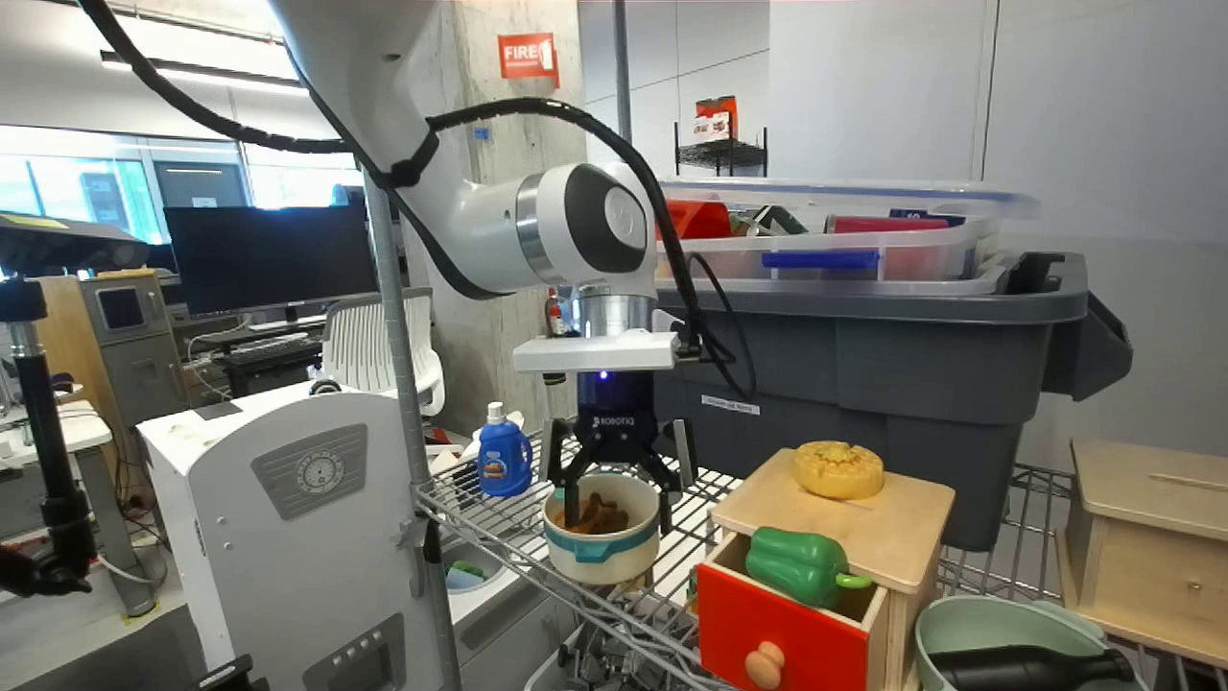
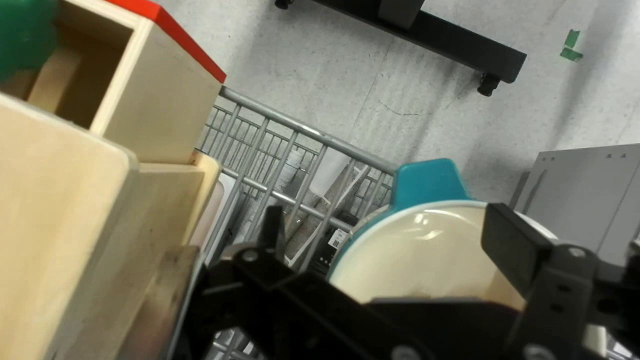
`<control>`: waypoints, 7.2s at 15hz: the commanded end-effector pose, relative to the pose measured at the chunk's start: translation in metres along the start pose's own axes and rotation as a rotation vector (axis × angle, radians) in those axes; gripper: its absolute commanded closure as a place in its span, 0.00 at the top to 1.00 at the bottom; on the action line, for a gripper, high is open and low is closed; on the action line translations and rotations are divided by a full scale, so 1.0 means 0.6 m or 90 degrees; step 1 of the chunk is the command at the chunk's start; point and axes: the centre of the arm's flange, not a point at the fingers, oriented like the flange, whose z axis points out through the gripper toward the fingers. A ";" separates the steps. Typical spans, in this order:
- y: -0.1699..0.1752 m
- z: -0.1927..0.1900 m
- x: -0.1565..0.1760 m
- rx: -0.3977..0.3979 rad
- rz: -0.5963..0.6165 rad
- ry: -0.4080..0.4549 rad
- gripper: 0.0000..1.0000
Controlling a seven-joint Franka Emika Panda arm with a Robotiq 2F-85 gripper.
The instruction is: Pick up the green pepper plush toy and put it in the boy to the left, pick up the light green object and put it in the bowl to the right
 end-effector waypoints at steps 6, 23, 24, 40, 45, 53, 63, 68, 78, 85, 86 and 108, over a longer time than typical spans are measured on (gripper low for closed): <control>-0.001 -0.007 0.015 -0.016 0.004 0.015 1.00; 0.026 0.002 -0.009 -0.030 0.034 0.026 1.00; 0.028 0.003 -0.011 -0.032 0.036 0.029 1.00; 0.025 -0.029 -0.078 -0.046 0.074 0.075 1.00; 0.022 -0.053 -0.096 -0.055 0.085 0.083 1.00; 0.019 -0.091 -0.146 -0.067 0.112 0.119 1.00; 0.071 -0.105 -0.189 -0.058 0.173 0.159 1.00; 0.084 -0.116 -0.196 -0.058 0.186 0.173 1.00; 0.119 -0.077 -0.262 -0.039 0.228 0.189 1.00; 0.146 -0.077 -0.316 -0.033 0.255 0.202 1.00; 0.150 -0.081 -0.320 -0.033 0.259 0.204 1.00; 0.206 -0.096 -0.251 -0.037 0.279 0.177 1.00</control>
